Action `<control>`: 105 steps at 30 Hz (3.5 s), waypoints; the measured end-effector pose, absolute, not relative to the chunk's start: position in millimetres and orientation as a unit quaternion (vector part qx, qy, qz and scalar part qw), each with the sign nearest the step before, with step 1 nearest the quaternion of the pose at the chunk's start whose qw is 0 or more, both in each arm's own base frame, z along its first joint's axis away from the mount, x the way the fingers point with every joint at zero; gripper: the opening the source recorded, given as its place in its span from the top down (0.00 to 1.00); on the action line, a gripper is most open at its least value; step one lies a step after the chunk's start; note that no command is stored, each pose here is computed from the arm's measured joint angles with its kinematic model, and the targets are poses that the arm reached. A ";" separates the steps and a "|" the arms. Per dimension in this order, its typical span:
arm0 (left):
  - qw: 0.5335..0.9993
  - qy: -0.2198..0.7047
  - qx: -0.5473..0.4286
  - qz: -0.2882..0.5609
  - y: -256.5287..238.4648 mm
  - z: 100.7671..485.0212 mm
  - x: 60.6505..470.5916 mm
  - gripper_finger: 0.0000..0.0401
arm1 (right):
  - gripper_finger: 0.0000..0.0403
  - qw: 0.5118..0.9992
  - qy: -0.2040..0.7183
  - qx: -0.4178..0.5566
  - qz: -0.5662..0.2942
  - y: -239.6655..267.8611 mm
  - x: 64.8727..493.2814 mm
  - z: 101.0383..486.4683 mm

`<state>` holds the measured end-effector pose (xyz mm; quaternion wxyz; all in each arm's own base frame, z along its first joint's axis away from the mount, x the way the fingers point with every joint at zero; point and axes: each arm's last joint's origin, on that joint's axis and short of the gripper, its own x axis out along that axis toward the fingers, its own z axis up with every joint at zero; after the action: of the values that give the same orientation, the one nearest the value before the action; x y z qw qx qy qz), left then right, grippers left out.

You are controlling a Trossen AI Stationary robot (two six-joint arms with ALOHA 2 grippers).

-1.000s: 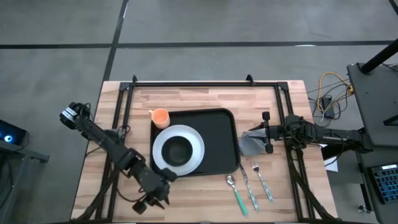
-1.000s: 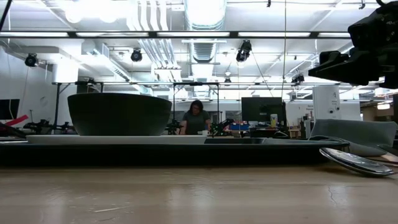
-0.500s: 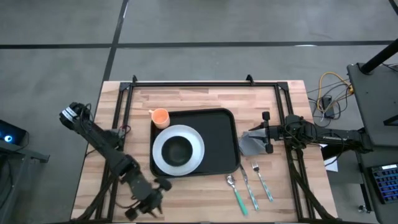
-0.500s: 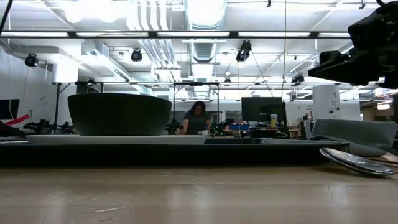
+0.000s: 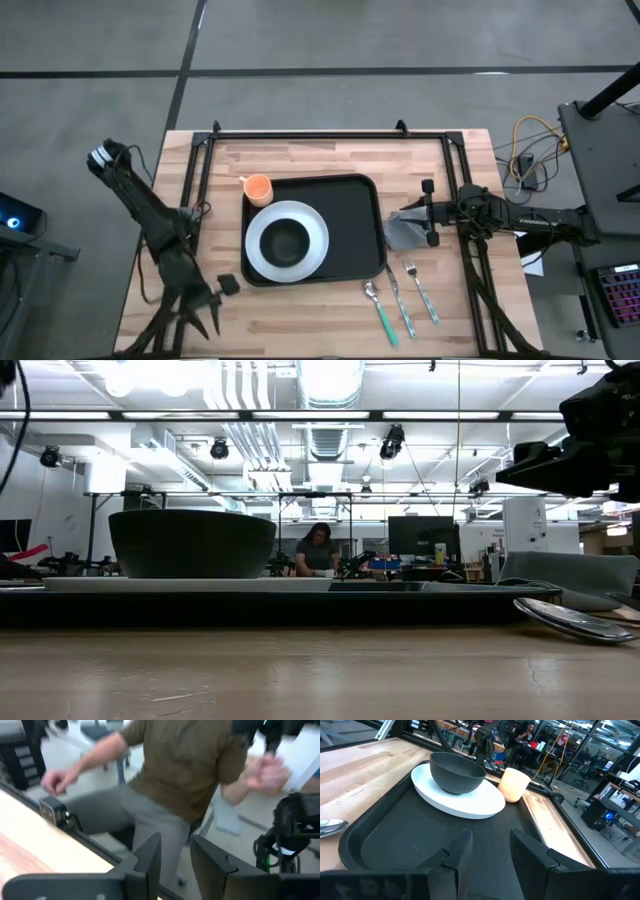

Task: Set up tray
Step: Put the gray table napkin on the black tray to the right of the white plate

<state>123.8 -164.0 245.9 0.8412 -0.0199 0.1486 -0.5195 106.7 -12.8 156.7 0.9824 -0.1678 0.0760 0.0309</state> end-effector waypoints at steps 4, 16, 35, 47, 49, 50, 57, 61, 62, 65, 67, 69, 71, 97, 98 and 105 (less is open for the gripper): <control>0.844 0.047 -0.062 -0.530 -135.7 231.9 101.0 0.79 | 0.71 0.982 0.076 -0.167 0.031 -12.8 106.7 156.7; 0.836 -0.023 -0.112 -0.536 -92.3 215.1 65.9 0.79 | 0.71 0.983 0.076 -0.167 0.031 -12.8 106.7 156.7; 0.824 -0.076 -0.077 -0.556 -74.0 205.5 49.3 0.79 | 0.71 0.983 0.076 -0.167 0.031 -12.8 106.7 156.7; 0.823 -0.094 -0.071 -0.555 -77.8 189.4 52.3 0.79 | 0.71 0.982 0.076 -0.168 0.031 -12.8 106.7 156.7; 0.824 -0.088 -0.070 -0.555 -78.1 188.5 52.6 0.79 | 0.71 0.983 0.076 -0.167 0.031 -12.8 106.7 156.7; 0.824 -0.084 -0.069 -0.555 -78.7 187.7 53.0 0.79 | 0.71 0.982 0.076 -0.167 0.031 -12.8 106.7 156.7; 0.826 -0.057 -0.073 -0.556 -80.2 184.1 54.3 0.79 | 0.71 0.982 0.076 -0.168 0.031 -12.8 106.7 156.7; 0.826 -0.050 -0.077 -0.556 -80.3 183.4 54.4 0.79 | 0.71 0.982 0.076 -0.168 0.031 -12.8 106.7 156.7; 0.826 -0.045 -0.081 -0.556 -80.3 183.1 54.5 0.79 | 0.71 0.982 0.076 -0.168 0.031 -12.8 106.7 156.7; 0.825 -0.019 -0.099 -0.556 -80.6 180.8 54.8 0.79 | 0.71 0.982 0.076 -0.168 0.031 -12.8 106.7 156.7; 0.826 0.001 -0.100 -0.555 -81.0 177.7 55.0 0.79 | 0.71 0.982 0.076 -0.168 0.031 -12.8 106.7 156.7; 0.826 0.006 -0.099 -0.555 -81.0 176.7 55.1 0.79 | 0.71 0.982 0.076 -0.167 0.031 -12.8 106.7 156.7; 0.826 0.008 -0.102 -0.555 -81.0 176.7 55.1 0.79 | 0.71 0.982 0.076 -0.168 0.031 -12.8 106.7 156.7; 0.826 0.049 -0.108 -0.551 -81.5 170.8 55.5 0.79 | 0.71 0.983 0.076 -0.167 0.031 -12.8 106.7 156.6; 0.826 0.050 -0.108 -0.551 -81.5 170.6 55.5 0.79 | 0.71 0.983 0.077 -0.166 0.031 -12.8 106.7 156.5; 0.826 0.050 -0.108 -0.551 -81.5 170.6 55.5 0.79 | 0.71 0.982 0.079 -0.166 0.031 -12.8 106.6 156.2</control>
<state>55.5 -81.5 170.6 0.8258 -0.1079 0.0495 -0.5513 106.6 -12.8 156.2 0.9824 -0.1665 0.0787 0.0314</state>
